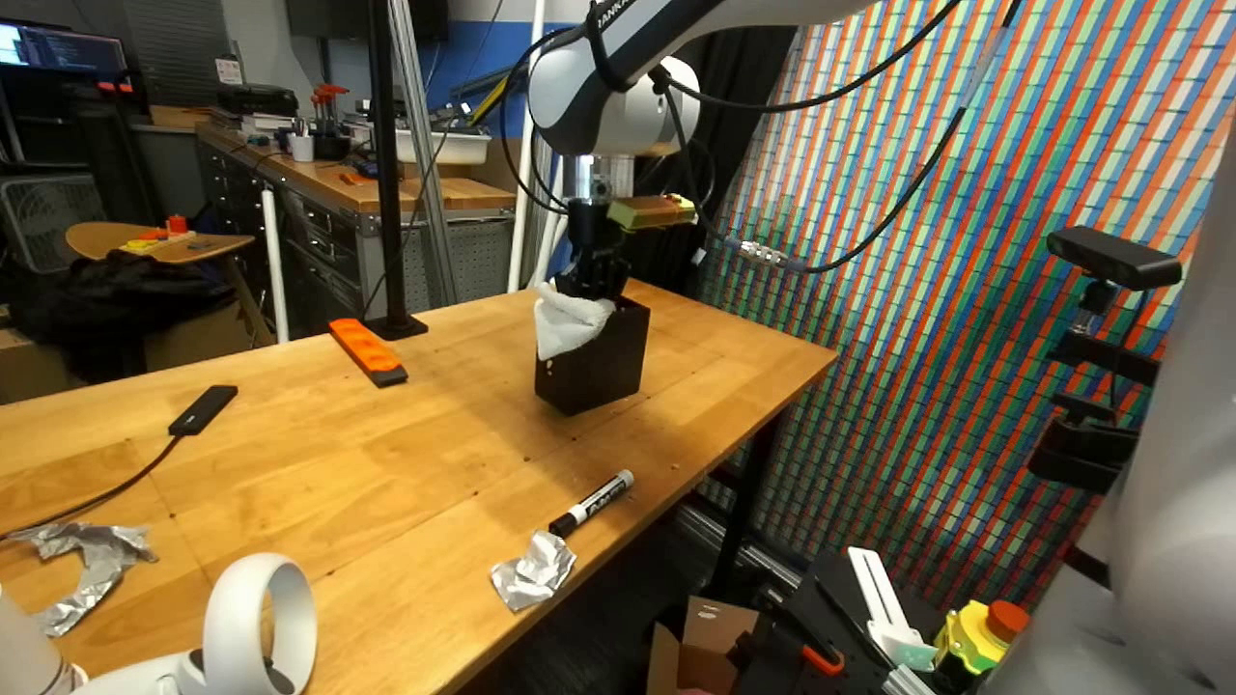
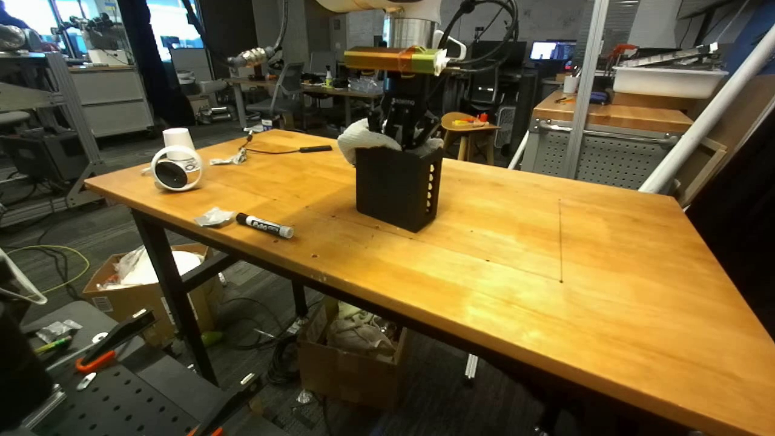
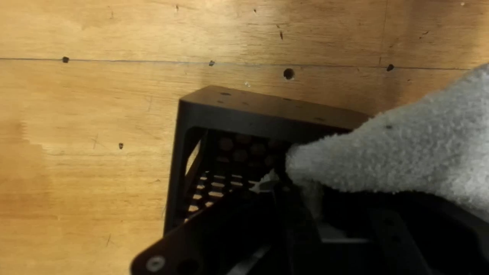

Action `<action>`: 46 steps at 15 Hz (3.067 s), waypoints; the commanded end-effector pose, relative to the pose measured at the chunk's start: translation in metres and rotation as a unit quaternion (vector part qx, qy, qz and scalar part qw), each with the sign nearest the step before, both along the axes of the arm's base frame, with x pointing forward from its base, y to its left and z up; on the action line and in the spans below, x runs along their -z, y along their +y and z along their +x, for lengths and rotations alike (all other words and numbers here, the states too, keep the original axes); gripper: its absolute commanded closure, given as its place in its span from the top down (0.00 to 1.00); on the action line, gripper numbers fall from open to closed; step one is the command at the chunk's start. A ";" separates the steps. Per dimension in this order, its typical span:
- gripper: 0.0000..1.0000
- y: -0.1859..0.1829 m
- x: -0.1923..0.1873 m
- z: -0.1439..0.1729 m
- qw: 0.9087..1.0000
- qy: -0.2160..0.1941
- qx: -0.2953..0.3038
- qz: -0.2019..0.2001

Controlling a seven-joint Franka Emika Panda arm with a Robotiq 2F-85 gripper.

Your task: Put the towel inside the black box

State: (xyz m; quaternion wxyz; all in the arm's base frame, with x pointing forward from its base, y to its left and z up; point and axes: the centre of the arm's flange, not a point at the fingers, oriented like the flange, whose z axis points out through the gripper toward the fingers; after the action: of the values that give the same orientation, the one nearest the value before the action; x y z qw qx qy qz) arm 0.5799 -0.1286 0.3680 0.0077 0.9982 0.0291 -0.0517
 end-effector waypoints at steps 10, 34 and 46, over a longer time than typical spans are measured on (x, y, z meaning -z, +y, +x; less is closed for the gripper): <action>0.13 0.013 0.049 0.011 0.997 -0.049 -0.026 0.052; 1.00 0.063 -0.084 -0.029 0.957 -0.206 -0.204 0.017; 0.53 0.092 -0.054 -0.035 0.933 -0.229 -0.278 0.027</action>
State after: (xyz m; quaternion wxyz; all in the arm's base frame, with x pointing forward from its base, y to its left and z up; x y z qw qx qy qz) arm 0.5522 -0.0367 0.4216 0.0019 0.9429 0.2907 0.1627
